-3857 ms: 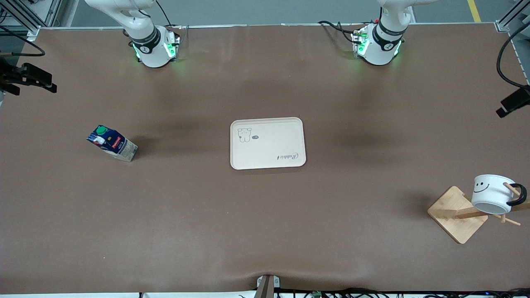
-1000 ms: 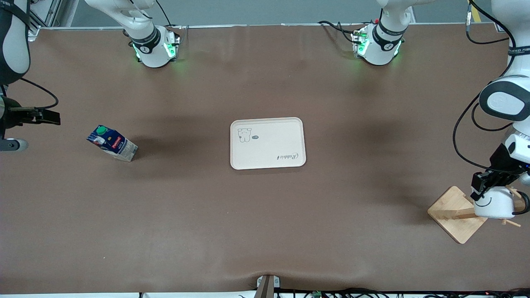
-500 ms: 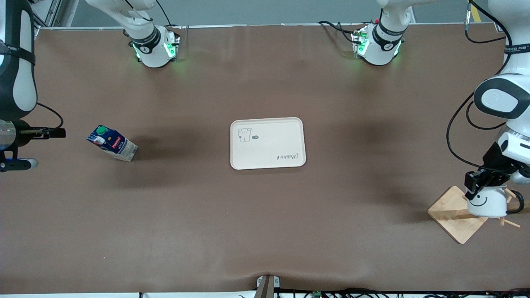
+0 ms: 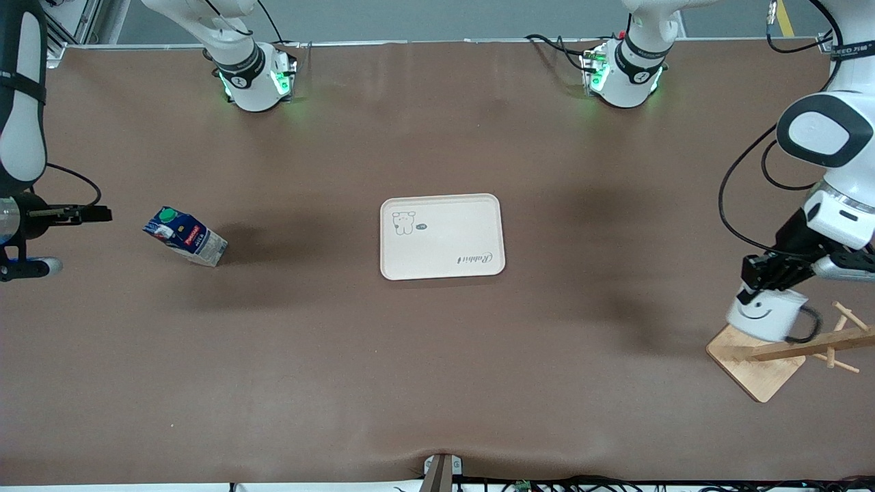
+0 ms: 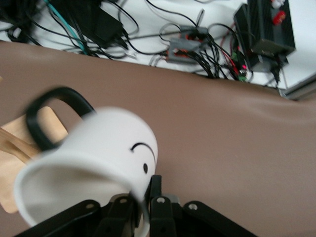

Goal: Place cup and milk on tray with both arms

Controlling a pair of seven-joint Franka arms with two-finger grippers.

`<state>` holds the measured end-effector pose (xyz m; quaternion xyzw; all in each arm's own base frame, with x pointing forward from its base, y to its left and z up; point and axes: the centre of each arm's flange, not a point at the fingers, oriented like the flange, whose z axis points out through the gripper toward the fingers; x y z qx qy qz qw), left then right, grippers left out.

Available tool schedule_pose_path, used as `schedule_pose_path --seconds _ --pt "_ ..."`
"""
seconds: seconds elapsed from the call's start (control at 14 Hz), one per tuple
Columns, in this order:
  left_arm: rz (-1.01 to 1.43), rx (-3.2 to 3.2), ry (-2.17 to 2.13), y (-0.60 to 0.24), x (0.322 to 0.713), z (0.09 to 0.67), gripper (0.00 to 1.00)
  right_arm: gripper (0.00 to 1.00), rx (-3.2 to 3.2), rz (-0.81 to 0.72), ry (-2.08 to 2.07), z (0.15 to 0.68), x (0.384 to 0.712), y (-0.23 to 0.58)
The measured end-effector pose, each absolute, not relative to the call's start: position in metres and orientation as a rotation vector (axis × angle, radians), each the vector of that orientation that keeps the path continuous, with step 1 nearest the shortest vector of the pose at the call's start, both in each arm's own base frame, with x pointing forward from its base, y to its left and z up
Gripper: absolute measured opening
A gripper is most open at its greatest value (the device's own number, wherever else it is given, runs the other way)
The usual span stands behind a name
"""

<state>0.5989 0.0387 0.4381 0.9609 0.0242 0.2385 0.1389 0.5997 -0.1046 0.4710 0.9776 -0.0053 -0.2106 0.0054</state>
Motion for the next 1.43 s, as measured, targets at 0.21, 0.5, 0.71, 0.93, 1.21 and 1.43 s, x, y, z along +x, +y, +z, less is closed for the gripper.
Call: schedule_pose_path --seconds 0.21,0.5,0.71,0.93,1.21,1.43 --pt "0.621 2.759 0.085 0.023 0.59 0.445 0.07 1.0 3.031 -0.719 -0.344 0.448 0.591 -0.093" --pt "0.561 2.794 0.139 -0.014 0.589 0.447 0.07 1.0 3.018 -0.632 -0.436 0.419 0.574 -0.075" --pt "0.505 2.842 0.224 -0.071 0.585 0.447 0.07 1.0 3.033 -0.566 -0.448 0.402 0.557 -0.074" --pt "0.418 2.865 0.275 -0.127 0.573 0.443 0.07 1.0 3.036 -0.539 -0.463 0.387 0.549 -0.075" --pt "0.352 2.932 0.22 -0.207 0.554 0.424 0.07 1.0 3.041 -0.504 -0.475 0.371 0.546 -0.078" --pt "0.253 2.961 0.19 -0.276 0.536 0.409 0.07 1.0 3.046 -0.474 -0.476 0.353 0.541 -0.078"
